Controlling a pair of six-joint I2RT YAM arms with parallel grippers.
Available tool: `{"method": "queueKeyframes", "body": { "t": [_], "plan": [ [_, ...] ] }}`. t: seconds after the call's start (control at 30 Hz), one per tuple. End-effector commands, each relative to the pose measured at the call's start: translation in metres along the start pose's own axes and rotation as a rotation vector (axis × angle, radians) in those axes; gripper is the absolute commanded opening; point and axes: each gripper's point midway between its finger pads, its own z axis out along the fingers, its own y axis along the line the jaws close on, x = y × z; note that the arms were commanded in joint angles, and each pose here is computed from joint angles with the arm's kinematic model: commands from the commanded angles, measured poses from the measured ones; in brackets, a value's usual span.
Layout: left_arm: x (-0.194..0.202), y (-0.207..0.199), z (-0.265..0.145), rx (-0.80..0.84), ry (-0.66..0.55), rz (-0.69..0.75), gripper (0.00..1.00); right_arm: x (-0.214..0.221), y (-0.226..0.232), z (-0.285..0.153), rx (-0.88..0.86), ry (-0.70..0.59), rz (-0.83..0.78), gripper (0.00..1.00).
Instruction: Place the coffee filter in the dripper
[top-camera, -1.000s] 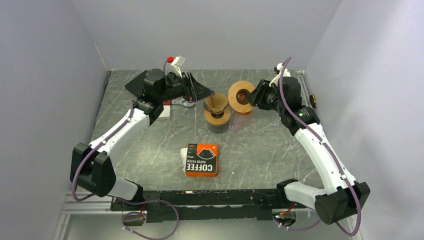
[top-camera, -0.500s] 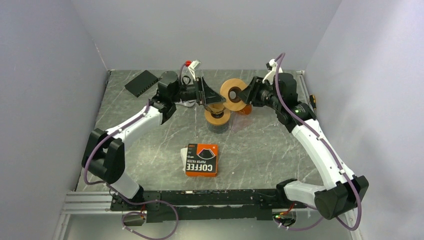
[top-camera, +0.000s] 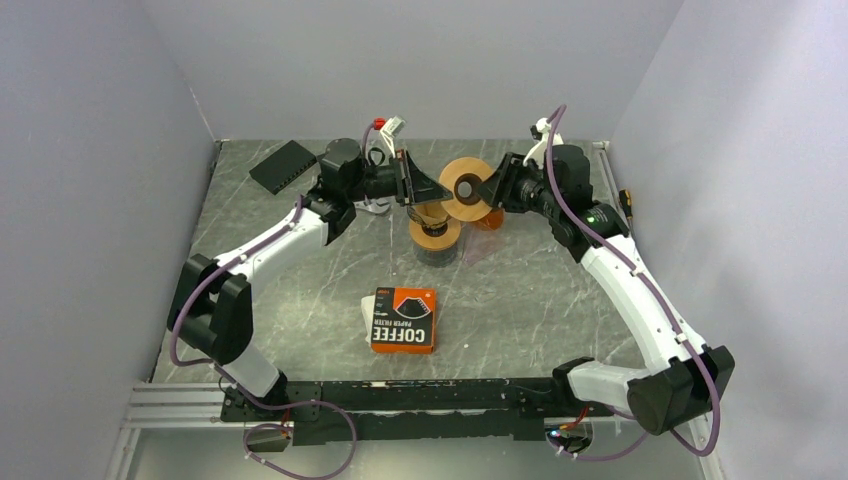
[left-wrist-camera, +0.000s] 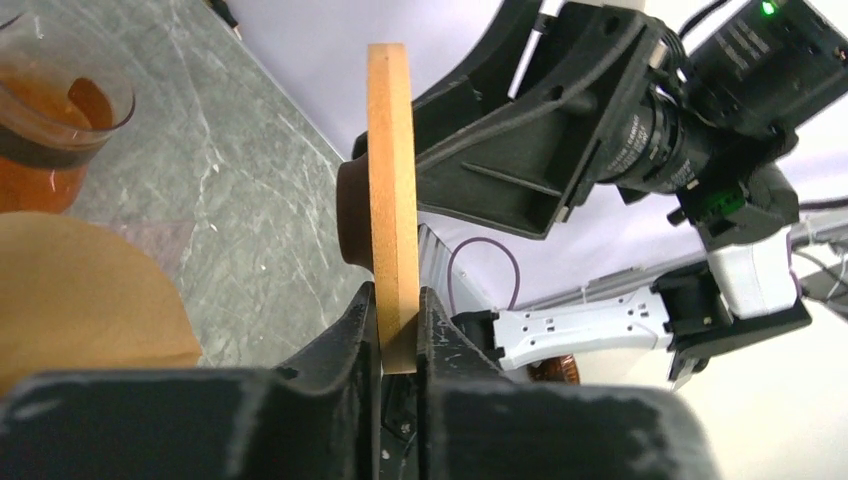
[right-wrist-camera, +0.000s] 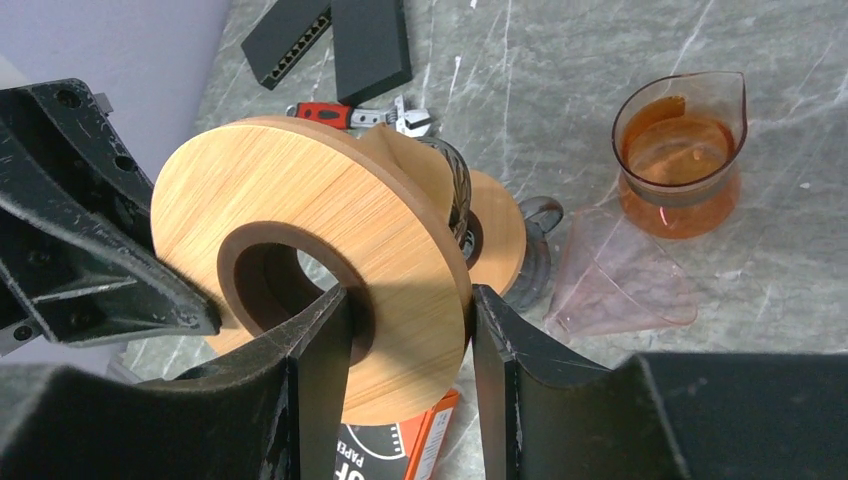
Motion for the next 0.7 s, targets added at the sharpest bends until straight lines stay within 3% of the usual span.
{"method": "queueKeyframes", "body": {
  "t": [0.0, 0.1, 0.23, 0.43, 0.67],
  "plan": [
    [-0.013, -0.005, 0.004, -0.014, -0.017, 0.043, 0.04, -0.03, 0.02, -0.005, -0.052, -0.09, -0.02, 0.26],
    [-0.015, 0.001, 0.004, -0.043, -0.024, 0.04, 0.0, -0.032, 0.017, -0.005, -0.036, -0.097, -0.027, 0.63],
    [-0.026, 0.007, -0.002, -0.055, -0.059, 0.04, 0.0, -0.033, 0.014, -0.007, -0.027, -0.106, -0.062, 0.97],
    [-0.049, 0.019, -0.025, -0.07, -0.114, 0.035, 0.0, -0.036, 0.024, -0.009, -0.091, -0.1, -0.074, 1.0],
    [-0.066, 0.015, -0.061, -0.102, -0.159, 0.081, 0.0, -0.039, 0.034, -0.011, -0.368, -0.069, 0.062, 0.99]
  ]
}}
